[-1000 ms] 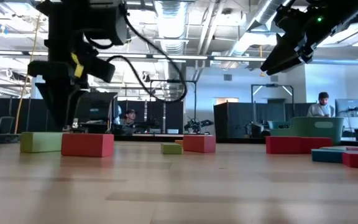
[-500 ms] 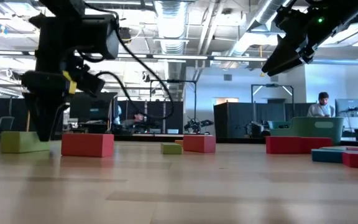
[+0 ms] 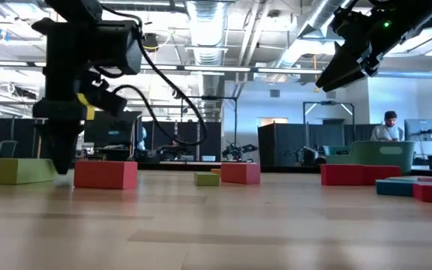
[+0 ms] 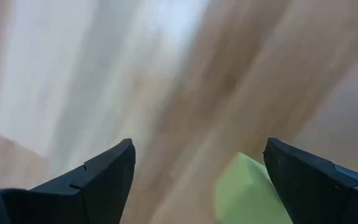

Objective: Sort blocks by size
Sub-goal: Put the light green thick rectangle block into the yellow bin

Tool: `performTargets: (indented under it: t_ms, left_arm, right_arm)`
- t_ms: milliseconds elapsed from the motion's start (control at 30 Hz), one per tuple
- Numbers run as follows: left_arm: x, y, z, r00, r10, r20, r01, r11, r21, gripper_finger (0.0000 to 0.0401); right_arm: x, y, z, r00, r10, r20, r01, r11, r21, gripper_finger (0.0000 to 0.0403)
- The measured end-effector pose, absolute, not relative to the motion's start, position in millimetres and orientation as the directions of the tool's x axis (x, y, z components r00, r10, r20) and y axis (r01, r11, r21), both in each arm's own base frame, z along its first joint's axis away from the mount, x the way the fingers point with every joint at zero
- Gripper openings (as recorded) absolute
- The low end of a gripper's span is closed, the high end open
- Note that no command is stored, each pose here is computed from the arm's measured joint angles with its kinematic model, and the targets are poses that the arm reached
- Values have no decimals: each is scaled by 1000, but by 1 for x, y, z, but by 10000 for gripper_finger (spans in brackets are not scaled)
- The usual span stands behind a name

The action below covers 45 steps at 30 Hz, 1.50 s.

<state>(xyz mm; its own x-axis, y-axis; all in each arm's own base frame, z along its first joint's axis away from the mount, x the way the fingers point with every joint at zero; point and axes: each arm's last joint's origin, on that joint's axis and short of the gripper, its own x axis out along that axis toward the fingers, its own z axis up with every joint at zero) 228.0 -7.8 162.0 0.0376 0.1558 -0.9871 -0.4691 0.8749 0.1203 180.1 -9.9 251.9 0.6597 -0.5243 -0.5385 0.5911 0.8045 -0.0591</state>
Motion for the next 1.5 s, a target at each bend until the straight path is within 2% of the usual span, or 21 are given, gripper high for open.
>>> performTargets:
  t_ms: [167, 500, 800, 1000, 1267, 1500]
  left_arm:
    - [232, -7, 176, 56, 195, -979, -465, 873, 147, 358]
    - [215, -9, 183, -146, 113, -983, -523, 834, 174, 381]
    - [216, -14, 182, -132, 32, -991, -551, 829, 100, 381]
    - [215, -18, 182, -138, 43, -990, -440, 893, 100, 381]
    - [211, -35, 182, -152, 57, -987, -187, 979, 86, 379]
    - [205, -48, 183, -177, 97, -979, 46, 995, 90, 378]
  right_arm:
    - [180, -10, 252, 660, -524, -538, 591, 804, -59, 245]
    - [180, -10, 252, 659, -524, -539, 591, 805, -60, 245]
    - [180, -10, 251, 655, -524, -544, 586, 807, -72, 245]
    - [179, -10, 251, 652, -524, -548, 585, 807, -76, 245]
    - [179, -10, 251, 653, -524, -547, 586, 807, -75, 245]
    - [179, -10, 251, 653, -524, -547, 588, 806, -70, 245]
